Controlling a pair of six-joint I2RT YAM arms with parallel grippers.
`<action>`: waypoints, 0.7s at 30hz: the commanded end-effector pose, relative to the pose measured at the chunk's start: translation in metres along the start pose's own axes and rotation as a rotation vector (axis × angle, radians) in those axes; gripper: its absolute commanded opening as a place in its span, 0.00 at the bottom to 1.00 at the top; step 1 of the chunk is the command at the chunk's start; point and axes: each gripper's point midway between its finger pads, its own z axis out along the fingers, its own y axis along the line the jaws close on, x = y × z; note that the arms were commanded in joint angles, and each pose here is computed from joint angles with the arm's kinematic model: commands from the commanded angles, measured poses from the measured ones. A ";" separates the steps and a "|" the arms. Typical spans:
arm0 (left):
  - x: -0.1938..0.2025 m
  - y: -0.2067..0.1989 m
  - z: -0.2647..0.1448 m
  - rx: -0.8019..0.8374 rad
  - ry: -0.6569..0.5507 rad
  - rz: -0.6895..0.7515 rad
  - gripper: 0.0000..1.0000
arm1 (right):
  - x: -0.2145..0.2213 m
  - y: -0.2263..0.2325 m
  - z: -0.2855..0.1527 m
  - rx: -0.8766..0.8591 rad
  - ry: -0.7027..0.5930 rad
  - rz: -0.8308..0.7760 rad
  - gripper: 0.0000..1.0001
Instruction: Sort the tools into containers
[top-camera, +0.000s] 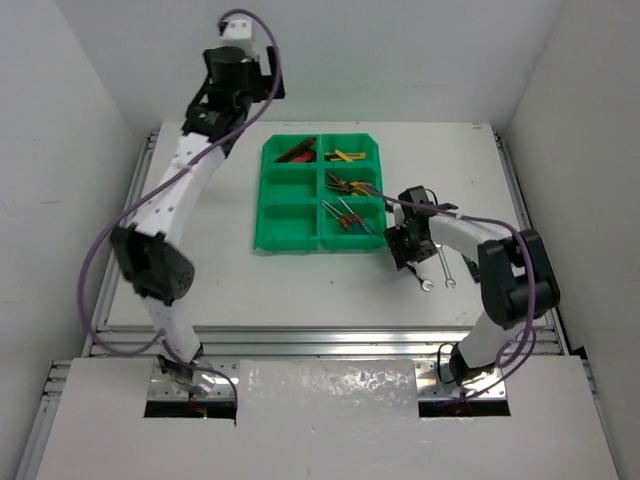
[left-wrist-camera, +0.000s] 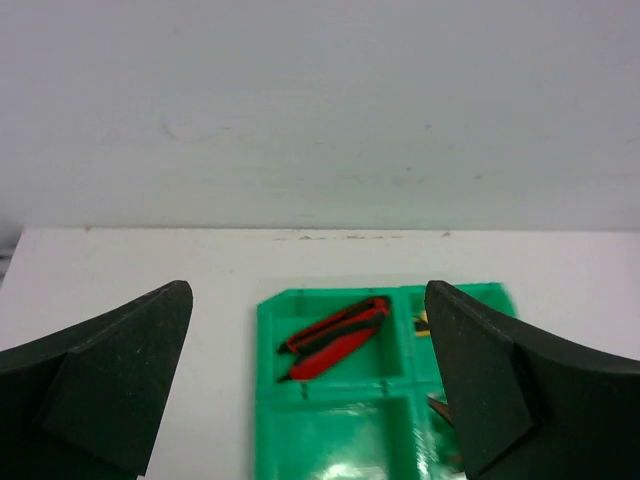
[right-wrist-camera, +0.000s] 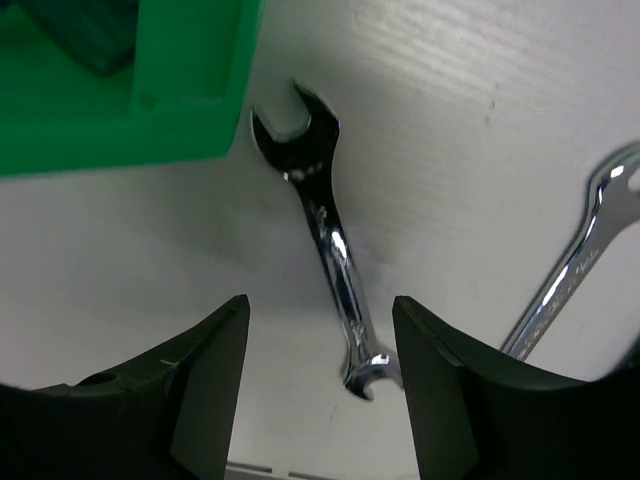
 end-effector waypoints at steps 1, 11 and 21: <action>-0.026 0.016 -0.070 -0.060 -0.008 -0.260 1.00 | -0.027 -0.009 0.008 0.019 -0.020 -0.055 0.57; 0.018 0.021 -0.147 0.011 0.046 -0.357 1.00 | 0.035 -0.006 0.047 -0.052 0.267 0.048 0.14; 0.025 0.024 -0.197 0.069 0.016 -0.397 1.00 | 0.011 -0.016 -0.009 0.054 0.028 0.113 0.00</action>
